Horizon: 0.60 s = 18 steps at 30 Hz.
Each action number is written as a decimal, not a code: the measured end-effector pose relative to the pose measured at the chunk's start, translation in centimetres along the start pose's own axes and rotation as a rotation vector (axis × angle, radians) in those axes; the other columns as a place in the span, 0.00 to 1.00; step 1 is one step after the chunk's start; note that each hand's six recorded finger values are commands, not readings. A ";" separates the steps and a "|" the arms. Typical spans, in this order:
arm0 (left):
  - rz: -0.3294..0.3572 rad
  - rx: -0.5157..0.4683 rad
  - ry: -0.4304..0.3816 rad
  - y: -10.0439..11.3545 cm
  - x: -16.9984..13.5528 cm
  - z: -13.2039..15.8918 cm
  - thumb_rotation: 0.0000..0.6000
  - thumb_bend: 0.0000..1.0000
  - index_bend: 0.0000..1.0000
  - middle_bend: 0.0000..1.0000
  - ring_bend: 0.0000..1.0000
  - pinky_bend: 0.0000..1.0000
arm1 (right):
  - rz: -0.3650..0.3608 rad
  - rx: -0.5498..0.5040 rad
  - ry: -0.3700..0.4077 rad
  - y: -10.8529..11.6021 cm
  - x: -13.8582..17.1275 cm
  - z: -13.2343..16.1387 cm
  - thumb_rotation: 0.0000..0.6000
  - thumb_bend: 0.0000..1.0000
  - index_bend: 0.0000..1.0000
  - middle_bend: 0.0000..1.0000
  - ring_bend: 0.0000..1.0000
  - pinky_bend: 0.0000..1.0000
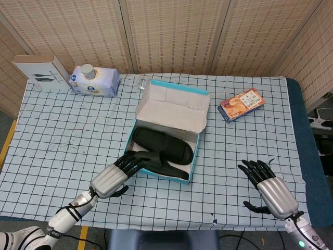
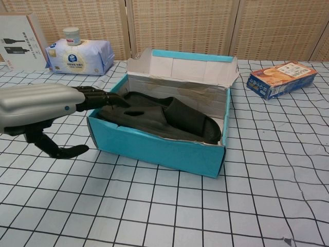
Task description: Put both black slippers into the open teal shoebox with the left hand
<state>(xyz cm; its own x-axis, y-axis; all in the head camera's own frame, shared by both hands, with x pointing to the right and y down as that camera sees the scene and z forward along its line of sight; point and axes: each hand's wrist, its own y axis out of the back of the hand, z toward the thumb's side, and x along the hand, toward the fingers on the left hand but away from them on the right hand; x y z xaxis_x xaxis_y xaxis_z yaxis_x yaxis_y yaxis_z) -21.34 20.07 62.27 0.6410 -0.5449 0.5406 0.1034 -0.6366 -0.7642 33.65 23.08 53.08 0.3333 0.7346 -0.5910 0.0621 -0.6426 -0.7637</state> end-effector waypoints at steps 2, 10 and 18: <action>-0.007 0.009 -0.003 -0.2 0.5 0.3 1.00 0.43 0.00 0.00 0.00 0.01 | 0.005 0.001 0.002 -0.1 0.0 0.0 0.87 0.15 0.00 0.00 0.00 0.00; -0.058 0.032 -0.010 -1.6 1.7 1.1 1.00 0.42 0.00 0.00 0.00 0.00 | 0.004 -0.003 -0.003 -0.1 -0.1 -0.2 0.87 0.15 0.00 0.00 0.00 0.00; -0.042 0.068 -0.005 -1.6 2.8 1.7 1.00 0.42 0.00 0.00 0.00 0.00 | 0.006 -0.003 -0.008 -0.2 -0.1 -0.5 0.87 0.15 0.00 0.00 0.00 0.00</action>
<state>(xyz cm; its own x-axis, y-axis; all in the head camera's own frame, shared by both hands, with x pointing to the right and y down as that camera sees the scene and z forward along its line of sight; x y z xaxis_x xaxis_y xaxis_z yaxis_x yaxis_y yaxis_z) -18.40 20.46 64.39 0.6389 -0.5155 0.5710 0.1813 -0.6204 -0.7631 34.05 23.02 53.47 0.3259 0.7326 -0.5976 0.0634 -0.6476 -0.7593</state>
